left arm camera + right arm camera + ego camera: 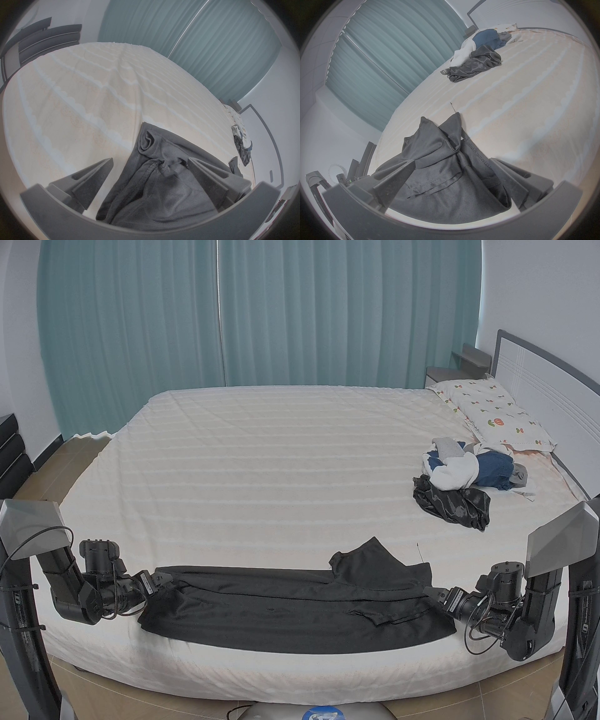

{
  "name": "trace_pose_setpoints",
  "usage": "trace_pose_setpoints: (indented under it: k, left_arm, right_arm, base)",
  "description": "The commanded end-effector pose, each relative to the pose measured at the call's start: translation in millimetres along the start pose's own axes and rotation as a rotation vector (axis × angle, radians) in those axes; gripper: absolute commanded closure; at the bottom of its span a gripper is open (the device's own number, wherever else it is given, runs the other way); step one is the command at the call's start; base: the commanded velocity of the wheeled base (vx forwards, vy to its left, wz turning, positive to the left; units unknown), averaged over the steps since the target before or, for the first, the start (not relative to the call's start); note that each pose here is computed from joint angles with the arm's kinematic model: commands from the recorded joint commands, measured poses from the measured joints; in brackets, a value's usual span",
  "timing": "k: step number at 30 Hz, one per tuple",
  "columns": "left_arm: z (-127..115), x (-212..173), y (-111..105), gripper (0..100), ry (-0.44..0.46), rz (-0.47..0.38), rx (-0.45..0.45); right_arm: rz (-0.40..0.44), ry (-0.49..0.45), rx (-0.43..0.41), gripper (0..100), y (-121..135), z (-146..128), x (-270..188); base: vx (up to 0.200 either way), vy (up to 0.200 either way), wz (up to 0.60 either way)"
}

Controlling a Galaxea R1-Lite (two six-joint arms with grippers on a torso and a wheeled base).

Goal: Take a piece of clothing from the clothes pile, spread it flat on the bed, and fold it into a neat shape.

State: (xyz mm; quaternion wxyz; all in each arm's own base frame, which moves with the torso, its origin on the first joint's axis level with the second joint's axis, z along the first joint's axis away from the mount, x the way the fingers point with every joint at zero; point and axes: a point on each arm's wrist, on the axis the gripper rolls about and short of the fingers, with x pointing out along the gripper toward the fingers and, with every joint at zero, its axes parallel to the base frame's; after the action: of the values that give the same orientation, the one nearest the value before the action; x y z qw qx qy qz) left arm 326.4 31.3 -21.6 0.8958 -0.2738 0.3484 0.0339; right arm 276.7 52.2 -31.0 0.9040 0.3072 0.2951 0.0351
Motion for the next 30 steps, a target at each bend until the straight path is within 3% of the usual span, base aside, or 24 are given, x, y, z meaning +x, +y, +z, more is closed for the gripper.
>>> trace_pose_setpoints:
  k: [1, 11, 12, 22, 30]
  left_arm:
    - [3.9, -0.7, -0.3, 0, -0.014, -0.004, 0.0]
    - [-6.2, 17.5, 6.6, 0, -0.023, -0.004, 0.019]
    - [-8.0, 18.8, 7.4, 100, -0.026, -0.004, 0.023]
    - [-15.0, 11.2, 14.4, 100, -0.014, 0.021, 0.068]
    - [-8.4, 9.2, 17.6, 100, -0.082, 0.08, 0.065]
  right_arm:
    - [-0.004, 0.004, 0.001, 0, -1.8, -2.2, 1.0]
    - [0.004, -0.002, -0.002, 0, -0.1, -2.2, 1.1]
    - [0.004, -0.002, -0.002, 0, -0.1, -2.2, 1.1]
    - [0.003, -0.005, -0.001, 0, -0.6, -1.4, 1.3]
    - [0.002, -0.004, -0.001, 0, -0.8, -1.6, 1.1]
  base:
    - [0.0, 0.0, 0.0]
    - [0.0, 0.0, 0.0]
    - [0.0, 0.0, 0.0]
    - [0.0, 0.0, 0.0]
    - [0.0, 0.0, 0.0]
